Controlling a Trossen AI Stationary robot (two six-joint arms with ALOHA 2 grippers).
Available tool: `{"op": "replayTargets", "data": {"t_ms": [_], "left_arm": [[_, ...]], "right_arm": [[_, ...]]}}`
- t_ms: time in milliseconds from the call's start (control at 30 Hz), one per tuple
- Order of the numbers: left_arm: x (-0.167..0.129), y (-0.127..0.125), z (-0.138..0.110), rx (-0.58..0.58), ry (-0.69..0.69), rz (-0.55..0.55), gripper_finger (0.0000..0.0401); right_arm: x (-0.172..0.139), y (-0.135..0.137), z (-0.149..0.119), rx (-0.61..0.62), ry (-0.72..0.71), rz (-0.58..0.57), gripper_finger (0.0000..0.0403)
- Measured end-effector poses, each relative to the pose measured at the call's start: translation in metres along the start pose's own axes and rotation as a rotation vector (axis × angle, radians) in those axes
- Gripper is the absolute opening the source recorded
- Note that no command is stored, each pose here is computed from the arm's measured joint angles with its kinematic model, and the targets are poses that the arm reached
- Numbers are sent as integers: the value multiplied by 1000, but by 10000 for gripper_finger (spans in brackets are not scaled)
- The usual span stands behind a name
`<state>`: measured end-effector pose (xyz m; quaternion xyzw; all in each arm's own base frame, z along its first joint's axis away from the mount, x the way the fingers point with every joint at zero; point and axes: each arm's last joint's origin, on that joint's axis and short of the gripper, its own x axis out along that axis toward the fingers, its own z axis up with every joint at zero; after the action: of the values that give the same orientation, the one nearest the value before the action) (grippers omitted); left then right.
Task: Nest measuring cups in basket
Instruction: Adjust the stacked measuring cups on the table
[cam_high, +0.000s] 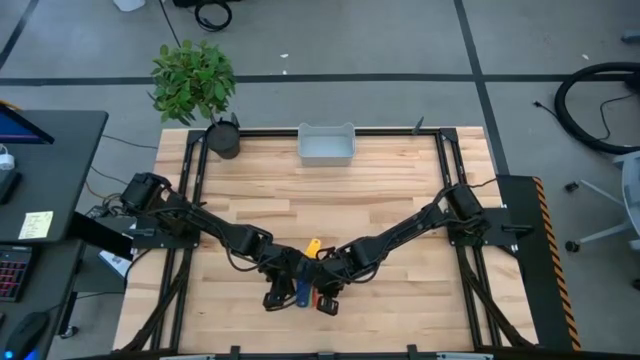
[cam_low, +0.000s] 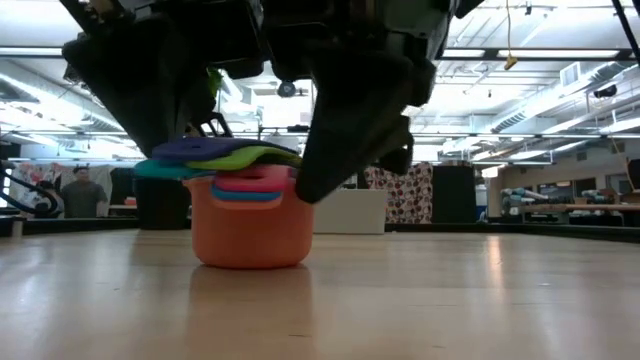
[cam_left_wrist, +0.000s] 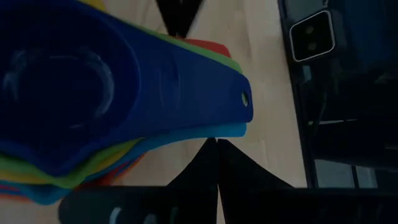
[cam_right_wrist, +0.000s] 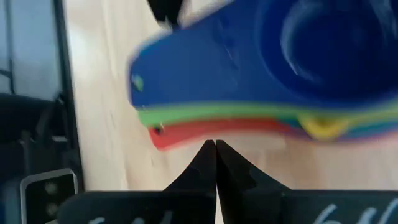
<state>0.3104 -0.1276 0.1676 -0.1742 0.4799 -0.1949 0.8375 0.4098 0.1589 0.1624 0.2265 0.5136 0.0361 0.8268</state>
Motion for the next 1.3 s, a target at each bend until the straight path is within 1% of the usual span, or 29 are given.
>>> {"op": "replayTargets", "data": {"t_ms": [333, 500, 733, 800, 967, 1067, 1167, 1300], "left_arm": [[0, -1, 3, 19, -38, -8, 0], [0, -1, 3, 26, -52, 10, 0], [-1, 0, 3, 44, -53, 27, 0], [-4, -1, 5, 42, -56, 37, 0], [-12, -4, 5, 37, -55, 41, 0], [-14, -4, 5, 18, -61, 49, 0], [-14, -4, 5, 2, -71, 58, 0], [-14, -4, 5, -37, -67, 60, 0]], "right_arm": [[2, 1, 4, -19, -40, 23, 1], [2, 0, 6, -22, -49, 27, 1], [-1, -2, 5, -28, -31, -2, 1], [-9, -4, 4, -30, -14, -25, 1], [-38, -2, 3, -46, 9, -66, 1], [-58, -3, 5, -75, -18, -133, 1], [-72, -12, 13, -130, -72, -217, 1], [-76, -32, 27, -229, -81, -269, 1]]}}
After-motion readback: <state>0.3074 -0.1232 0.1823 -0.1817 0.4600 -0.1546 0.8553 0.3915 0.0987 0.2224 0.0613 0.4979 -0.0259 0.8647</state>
